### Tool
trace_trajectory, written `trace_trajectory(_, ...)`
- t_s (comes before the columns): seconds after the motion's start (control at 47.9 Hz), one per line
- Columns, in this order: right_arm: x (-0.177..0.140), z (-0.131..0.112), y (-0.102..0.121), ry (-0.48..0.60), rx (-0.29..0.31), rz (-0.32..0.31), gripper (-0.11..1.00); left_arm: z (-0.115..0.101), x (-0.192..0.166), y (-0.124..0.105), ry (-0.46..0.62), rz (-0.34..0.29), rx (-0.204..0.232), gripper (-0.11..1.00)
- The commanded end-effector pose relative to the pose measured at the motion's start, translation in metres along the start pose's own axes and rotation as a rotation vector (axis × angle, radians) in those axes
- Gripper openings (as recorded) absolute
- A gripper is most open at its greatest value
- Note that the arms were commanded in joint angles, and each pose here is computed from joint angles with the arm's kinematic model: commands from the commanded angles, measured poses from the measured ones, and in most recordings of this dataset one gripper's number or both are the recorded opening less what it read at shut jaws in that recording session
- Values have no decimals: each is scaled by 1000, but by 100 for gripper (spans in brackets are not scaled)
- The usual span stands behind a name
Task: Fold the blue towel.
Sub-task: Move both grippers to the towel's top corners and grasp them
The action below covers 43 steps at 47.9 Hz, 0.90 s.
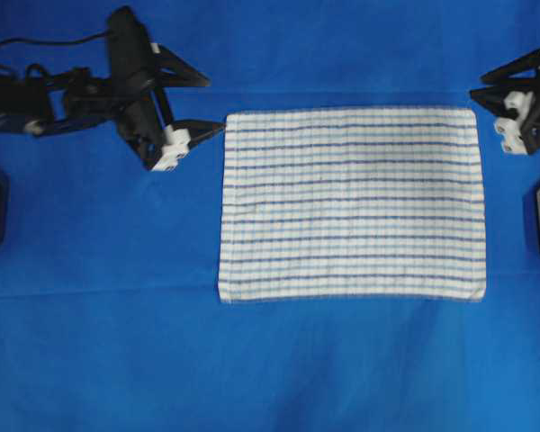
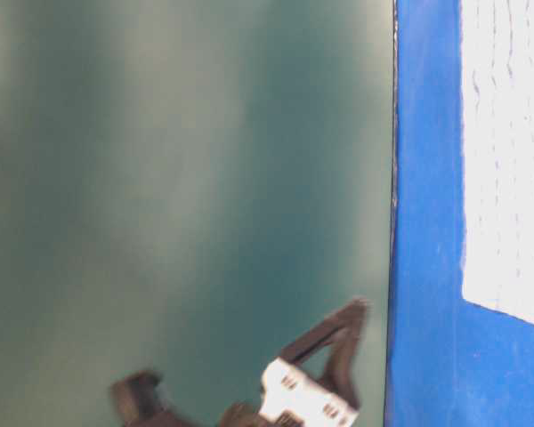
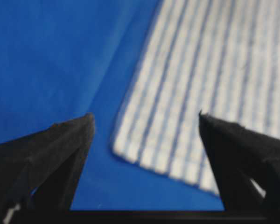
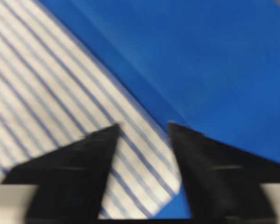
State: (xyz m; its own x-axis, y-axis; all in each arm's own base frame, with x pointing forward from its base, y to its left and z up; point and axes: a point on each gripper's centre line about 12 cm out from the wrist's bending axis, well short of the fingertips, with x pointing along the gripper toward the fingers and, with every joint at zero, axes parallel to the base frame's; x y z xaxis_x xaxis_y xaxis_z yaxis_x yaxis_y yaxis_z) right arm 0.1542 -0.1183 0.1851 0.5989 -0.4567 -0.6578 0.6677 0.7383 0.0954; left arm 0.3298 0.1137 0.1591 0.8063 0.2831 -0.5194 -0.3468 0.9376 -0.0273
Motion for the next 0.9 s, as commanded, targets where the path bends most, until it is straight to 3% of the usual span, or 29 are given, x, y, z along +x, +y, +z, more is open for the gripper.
trace_trajectory(0.0, 11, -4, -9, 51, 22, -37, 61, 4, 15, 7, 35, 17, -14, 88)
trace_trajectory(0.042, 15, -8, -12, 79, 29, -52, 66, 2, 21, 11, 57, 27, -20, 87)
trace_trajectory(0.167, 27, -16, -22, 124, 42, -90, 61, -7, 40, 22, 103, 50, -31, 87)
trace_trajectory(0.355, 45, -28, -35, 174, 69, -129, 61, -29, 65, 30, 173, 65, -42, 87)
trace_trajectory(0.709, 73, -45, -38, 279, 71, -131, 61, -49, 86, 34, 215, 73, -52, 87)
trace_trajectory(0.876, 74, -47, -36, 285, 53, -122, 56, -53, 84, 31, 240, 68, -51, 77)
